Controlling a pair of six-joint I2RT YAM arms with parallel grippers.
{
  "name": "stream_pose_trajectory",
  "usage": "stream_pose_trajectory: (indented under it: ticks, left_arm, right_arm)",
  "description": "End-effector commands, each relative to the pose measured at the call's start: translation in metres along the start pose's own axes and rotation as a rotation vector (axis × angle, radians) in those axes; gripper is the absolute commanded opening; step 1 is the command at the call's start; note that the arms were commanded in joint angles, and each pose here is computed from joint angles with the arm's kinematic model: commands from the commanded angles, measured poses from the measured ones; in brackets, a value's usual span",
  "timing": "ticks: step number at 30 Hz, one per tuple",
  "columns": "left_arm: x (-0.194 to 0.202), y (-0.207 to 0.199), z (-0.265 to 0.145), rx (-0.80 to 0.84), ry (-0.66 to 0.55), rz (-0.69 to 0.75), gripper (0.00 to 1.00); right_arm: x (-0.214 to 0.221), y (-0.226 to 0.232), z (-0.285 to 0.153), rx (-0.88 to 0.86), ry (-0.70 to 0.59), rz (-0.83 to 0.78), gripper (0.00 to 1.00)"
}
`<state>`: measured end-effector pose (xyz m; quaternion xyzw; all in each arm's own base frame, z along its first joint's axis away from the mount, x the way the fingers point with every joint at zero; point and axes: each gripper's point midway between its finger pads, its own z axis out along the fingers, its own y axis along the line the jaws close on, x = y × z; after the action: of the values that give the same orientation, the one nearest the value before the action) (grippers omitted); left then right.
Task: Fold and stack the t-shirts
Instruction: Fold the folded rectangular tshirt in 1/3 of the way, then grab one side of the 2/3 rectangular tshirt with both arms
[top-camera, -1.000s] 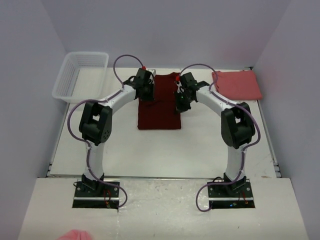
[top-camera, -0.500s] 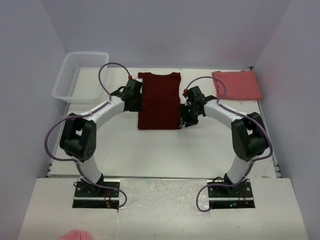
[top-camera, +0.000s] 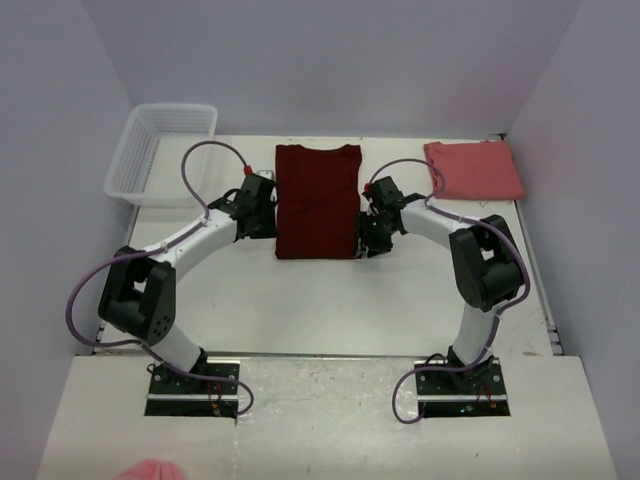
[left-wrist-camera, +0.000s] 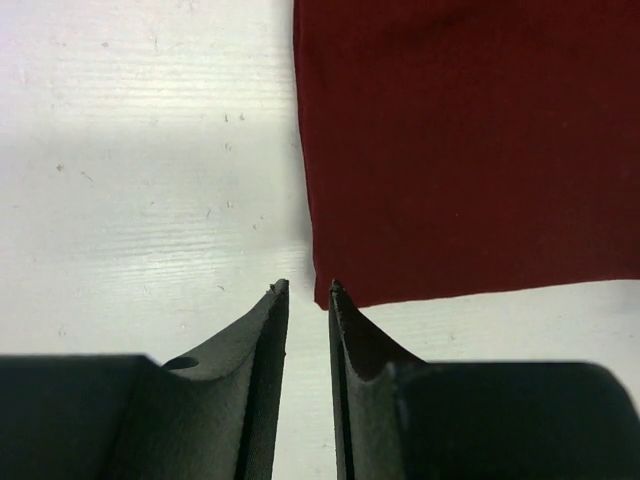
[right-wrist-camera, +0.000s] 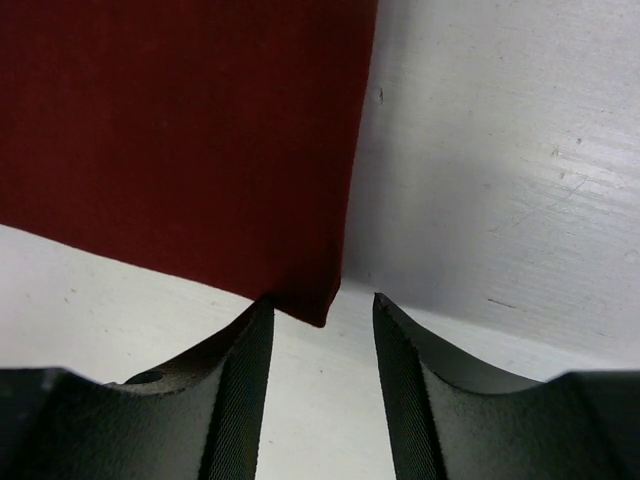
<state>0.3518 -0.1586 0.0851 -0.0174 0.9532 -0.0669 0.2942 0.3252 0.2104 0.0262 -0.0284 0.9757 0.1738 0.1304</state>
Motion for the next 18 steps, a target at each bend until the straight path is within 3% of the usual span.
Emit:
stream_pose_trajectory:
  ticks: [1, 13, 18]
  left_arm:
    - [-0.019, -0.009, -0.024, 0.059, -0.098, -0.056, 0.24]
    - [0.001, 0.002, -0.041, 0.076, -0.122, -0.078, 0.26]
    - [0.006, 0.005, -0.045, 0.072, -0.122, -0.095, 0.29]
  right_arm:
    - [-0.018, 0.01, -0.002, -0.031, -0.043, 0.011, 0.45]
    - [-0.025, 0.009, 0.011, -0.019, -0.035, 0.03, 0.43]
    - [-0.023, 0.01, 0.012, -0.027, -0.033, 0.041, 0.3]
